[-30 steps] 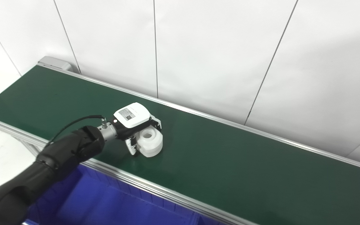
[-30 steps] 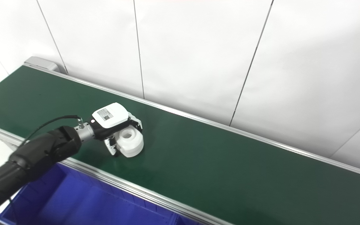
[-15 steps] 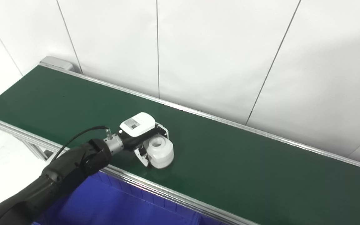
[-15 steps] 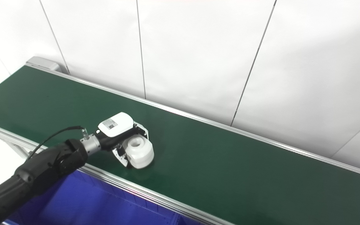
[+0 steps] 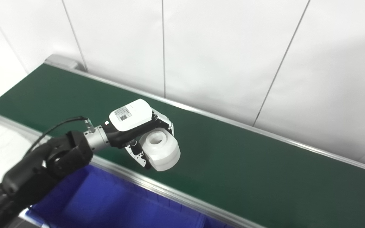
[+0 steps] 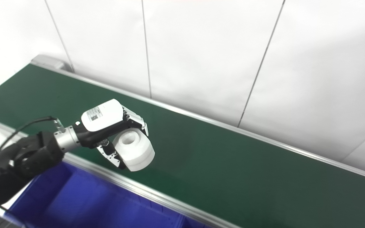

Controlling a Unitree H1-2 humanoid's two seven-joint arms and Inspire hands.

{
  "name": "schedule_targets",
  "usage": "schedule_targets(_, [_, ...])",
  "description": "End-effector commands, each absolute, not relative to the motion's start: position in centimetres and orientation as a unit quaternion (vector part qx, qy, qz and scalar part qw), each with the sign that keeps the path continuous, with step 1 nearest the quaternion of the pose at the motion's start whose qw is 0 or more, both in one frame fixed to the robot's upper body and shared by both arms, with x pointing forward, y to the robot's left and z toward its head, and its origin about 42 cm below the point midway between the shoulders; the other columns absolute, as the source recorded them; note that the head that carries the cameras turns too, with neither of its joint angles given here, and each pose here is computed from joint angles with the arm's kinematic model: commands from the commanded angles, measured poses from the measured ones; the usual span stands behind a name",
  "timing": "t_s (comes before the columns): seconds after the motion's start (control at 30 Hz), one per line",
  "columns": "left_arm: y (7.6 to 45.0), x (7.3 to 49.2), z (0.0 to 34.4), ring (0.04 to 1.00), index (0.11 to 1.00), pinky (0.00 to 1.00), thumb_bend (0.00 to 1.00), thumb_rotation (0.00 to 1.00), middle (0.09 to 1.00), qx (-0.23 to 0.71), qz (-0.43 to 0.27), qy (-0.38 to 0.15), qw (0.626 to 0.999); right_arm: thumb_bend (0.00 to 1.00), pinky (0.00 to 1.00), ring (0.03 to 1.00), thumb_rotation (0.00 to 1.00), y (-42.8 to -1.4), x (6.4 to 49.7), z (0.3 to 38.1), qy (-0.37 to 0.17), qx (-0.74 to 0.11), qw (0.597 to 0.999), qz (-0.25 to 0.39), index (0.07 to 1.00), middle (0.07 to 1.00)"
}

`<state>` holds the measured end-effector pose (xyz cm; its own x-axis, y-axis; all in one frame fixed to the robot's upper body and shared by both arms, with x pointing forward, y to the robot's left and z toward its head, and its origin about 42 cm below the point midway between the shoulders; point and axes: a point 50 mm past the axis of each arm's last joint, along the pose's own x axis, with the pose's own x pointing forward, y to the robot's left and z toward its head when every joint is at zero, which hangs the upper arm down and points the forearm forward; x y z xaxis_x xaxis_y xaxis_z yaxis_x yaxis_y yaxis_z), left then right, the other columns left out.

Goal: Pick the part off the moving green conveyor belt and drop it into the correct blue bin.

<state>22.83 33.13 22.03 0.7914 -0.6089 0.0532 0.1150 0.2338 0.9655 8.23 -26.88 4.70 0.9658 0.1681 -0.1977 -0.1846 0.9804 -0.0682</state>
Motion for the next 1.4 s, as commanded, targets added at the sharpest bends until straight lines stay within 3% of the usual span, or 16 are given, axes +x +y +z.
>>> schedule_targets(0.0, [34.3,21.3,22.5,0.427,0.488,0.38,0.52,0.00,0.483,0.588,-0.238,-0.191,0.749,0.81,1.00,1.000,1.00,-27.2,8.8,6.1,0.075,-0.033,0.992,0.095,1.000,1.000])
schedule_targets(0.1, [34.9,19.4,21.5,0.456,0.482,0.42,0.52,0.00,0.489,0.599,-0.242,-0.152,0.748,0.81,1.00,1.000,1.00,-27.2,9.1,6.3,0.076,-0.018,0.992,0.096,1.000,1.000])
schedule_targets(0.2, [35.5,17.3,18.2,0.461,0.479,0.43,0.52,0.00,0.493,0.595,-0.261,-0.093,0.755,0.81,1.00,1.000,1.00,-27.1,9.3,6.5,0.076,-0.009,0.993,0.095,1.000,1.000])
schedule_targets(0.4, [36.3,16.0,13.7,0.442,0.474,0.38,0.52,0.00,0.501,0.599,-0.284,0.003,0.749,0.81,1.00,1.000,1.00,-26.9,10.0,6.9,0.070,-0.002,0.993,0.100,1.000,1.000])
schedule_targets(0.67, [37.6,17.2,13.3,0.403,0.493,0.33,0.52,0.00,0.480,0.631,-0.297,0.037,0.716,0.79,1.00,1.000,1.00,-26.6,10.1,7.1,0.064,-0.002,0.994,0.093,1.000,1.000])
schedule_targets(0.83, [37.8,18.2,12.9,0.447,0.492,0.37,0.52,0.00,0.487,0.647,-0.309,0.074,0.692,0.80,1.00,1.000,1.00,-26.6,9.8,7.1,0.064,0.003,0.994,0.090,1.000,1.000])
schedule_targets(0.87, [38.1,18.2,12.8,0.492,0.493,0.40,0.52,0.04,0.549,0.641,-0.309,0.076,0.698,0.80,1.00,1.000,1.00,-26.6,9.8,7.2,0.064,0.004,0.994,0.090,1.000,1.000])
schedule_targets(0.9, [38.3,18.2,12.8,0.565,0.578,0.47,0.71,0.24,0.622,0.635,-0.309,0.080,0.703,0.80,1.00,1.000,1.00,-26.6,9.8,7.2,0.064,0.004,0.994,0.090,1.000,1.000])
schedule_targets(0.97, [38.7,18.0,13.0,0.714,0.705,0.61,0.92,0.50,0.749,0.622,-0.307,0.096,0.714,0.79,1.00,1.000,1.00,-26.6,9.8,7.1,0.063,0.005,0.994,0.092,1.000,1.000])
schedule_targets(1.07, [39.0,17.4,13.4,0.830,0.803,0.74,1.00,0.71,0.843,0.601,-0.310,0.115,0.728,0.79,1.00,1.000,1.00,-26.7,9.8,7.1,0.061,0.007,0.994,0.093,1.000,1.000])
schedule_targets(1.2, [38.9,16.9,14.2,0.832,0.827,0.73,1.00,0.77,0.851,0.573,-0.316,0.109,0.748,0.79,1.00,1.000,1.00,-26.7,9.9,7.1,0.060,0.004,0.994,0.094,1.000,1.000])
schedule_targets(1.37, [37.8,16.4,15.6,0.819,0.834,0.70,1.00,0.72,0.852,0.532,-0.335,0.085,0.773,0.80,1.00,1.000,1.00,-26.7,10.0,7.1,0.061,0.002,0.994,0.095,1.000,1.000])
